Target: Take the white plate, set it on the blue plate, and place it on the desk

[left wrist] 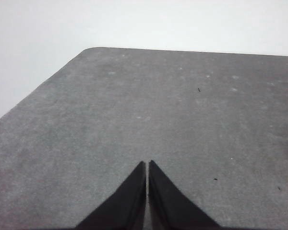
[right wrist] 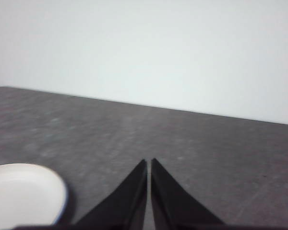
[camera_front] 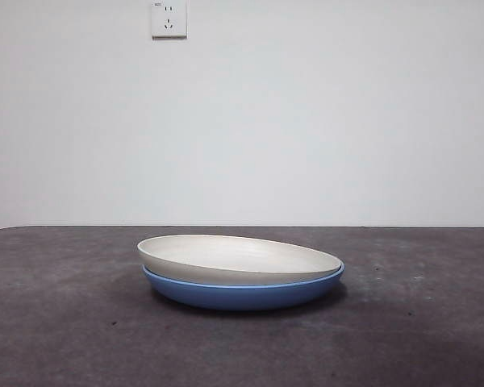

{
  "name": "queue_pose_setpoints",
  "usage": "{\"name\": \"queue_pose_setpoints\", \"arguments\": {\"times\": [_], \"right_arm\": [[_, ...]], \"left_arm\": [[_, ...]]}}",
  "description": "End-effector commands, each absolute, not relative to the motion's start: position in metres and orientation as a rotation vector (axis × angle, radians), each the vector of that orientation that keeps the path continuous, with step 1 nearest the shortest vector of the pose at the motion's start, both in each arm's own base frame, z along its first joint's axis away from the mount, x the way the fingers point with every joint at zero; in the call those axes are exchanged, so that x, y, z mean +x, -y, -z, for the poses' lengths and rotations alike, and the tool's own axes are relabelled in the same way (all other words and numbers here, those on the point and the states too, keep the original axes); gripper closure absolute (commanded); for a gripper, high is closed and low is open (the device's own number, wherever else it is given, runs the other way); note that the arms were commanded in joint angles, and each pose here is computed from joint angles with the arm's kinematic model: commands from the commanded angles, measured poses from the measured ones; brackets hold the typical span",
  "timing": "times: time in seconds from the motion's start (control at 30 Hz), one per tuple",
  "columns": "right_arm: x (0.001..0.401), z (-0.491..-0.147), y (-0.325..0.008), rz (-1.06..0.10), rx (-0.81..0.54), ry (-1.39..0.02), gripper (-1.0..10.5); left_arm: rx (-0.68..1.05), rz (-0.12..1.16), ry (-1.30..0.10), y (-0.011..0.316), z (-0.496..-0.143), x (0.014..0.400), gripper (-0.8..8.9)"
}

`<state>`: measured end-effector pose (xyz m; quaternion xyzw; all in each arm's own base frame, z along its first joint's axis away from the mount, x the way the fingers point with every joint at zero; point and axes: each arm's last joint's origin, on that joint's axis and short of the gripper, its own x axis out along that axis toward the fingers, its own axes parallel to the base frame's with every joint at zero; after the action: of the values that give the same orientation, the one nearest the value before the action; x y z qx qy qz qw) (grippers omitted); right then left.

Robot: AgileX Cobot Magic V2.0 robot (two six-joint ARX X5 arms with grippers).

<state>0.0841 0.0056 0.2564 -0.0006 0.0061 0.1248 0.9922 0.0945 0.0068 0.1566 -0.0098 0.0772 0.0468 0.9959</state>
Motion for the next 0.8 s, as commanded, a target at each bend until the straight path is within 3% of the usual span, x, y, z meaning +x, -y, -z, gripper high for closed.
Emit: {"name": "queue_pose_setpoints", "arguments": {"times": [0.03,0.27,0.43,0.8], "right_arm": [[0.085,-0.240,-0.005,-0.219,-0.002,0.022,9.4],[0.091,-0.193,-0.002,-0.119,0.046,-0.003,9.4],[0.095,-0.169,-0.001,-0.116,0.082,-0.053,9.4],[0.096,-0.150,-0.001,-0.108,0.112,-0.172,9.4]], "left_arm": [[-0.026,-0.099,-0.177,-0.007,-0.149,0.095,8.05],[-0.026,-0.099,-0.178,-0.007,-0.149,0.095,8.05],[-0.026,-0.099,-0.178,-0.007,-0.149,0.095,8.05],[-0.026,-0.099,-0.178,-0.007,-0.149,0.095,8.05]]}}
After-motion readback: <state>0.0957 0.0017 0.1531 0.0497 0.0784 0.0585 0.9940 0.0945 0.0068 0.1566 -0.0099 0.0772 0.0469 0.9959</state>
